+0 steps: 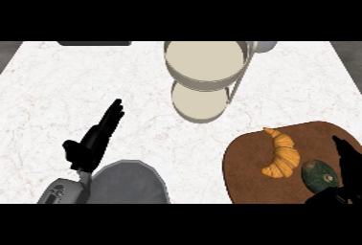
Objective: Pick the squash from the cutting board and place it in the tiered basket
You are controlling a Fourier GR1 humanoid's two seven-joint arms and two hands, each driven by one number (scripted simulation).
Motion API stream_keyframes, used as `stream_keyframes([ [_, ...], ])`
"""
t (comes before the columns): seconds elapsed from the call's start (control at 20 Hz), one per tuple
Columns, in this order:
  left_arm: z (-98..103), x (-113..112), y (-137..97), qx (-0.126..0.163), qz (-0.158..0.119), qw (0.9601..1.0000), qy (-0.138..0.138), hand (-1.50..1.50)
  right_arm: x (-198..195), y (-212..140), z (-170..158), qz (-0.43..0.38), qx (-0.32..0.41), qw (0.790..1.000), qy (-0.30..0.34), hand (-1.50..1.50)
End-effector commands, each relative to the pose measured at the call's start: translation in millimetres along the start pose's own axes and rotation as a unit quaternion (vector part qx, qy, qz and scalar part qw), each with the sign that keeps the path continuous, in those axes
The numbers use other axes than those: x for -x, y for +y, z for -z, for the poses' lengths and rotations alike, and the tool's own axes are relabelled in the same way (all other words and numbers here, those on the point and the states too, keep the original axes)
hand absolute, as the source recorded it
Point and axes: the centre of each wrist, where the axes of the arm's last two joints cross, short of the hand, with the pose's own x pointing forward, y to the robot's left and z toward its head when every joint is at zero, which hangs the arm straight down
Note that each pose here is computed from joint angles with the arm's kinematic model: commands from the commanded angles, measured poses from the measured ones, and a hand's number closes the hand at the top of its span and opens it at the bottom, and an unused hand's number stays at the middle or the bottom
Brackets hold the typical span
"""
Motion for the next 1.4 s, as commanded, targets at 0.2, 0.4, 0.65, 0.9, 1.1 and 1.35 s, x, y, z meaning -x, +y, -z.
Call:
stream_keyframes([
  [0.2,-6.8,-6.7,-10.7,0.010,0.012,0.9999,-0.003,0.00,-7.8,24.0,14.9,-0.003,-0.015,0.997,0.074,-1.50],
  [0.4,-1.6,-2.7,-9.7,-0.004,0.001,0.9999,0.010,0.00,16.0,36.9,0.1,0.008,-0.014,0.998,0.067,-1.50],
  [0.65,-1.9,0.4,17.4,0.004,0.001,1.0000,0.003,0.00,-4.3,28.8,16.8,0.046,0.052,0.998,-0.004,1.50],
  [0.9,-13.9,-8.8,9.9,0.003,0.003,1.0000,0.007,0.00,-20.6,22.7,18.7,0.043,0.058,0.997,-0.018,1.50],
  [1.1,-8.9,2.0,21.1,0.004,0.001,1.0000,-0.001,0.00,-10.8,32.3,23.6,0.043,0.071,0.996,-0.020,1.50],
  [1.35,4.7,1.4,2.4,0.002,0.000,0.9999,0.010,0.00,8.7,21.7,-4.1,0.022,0.094,0.995,-0.022,1.50],
])
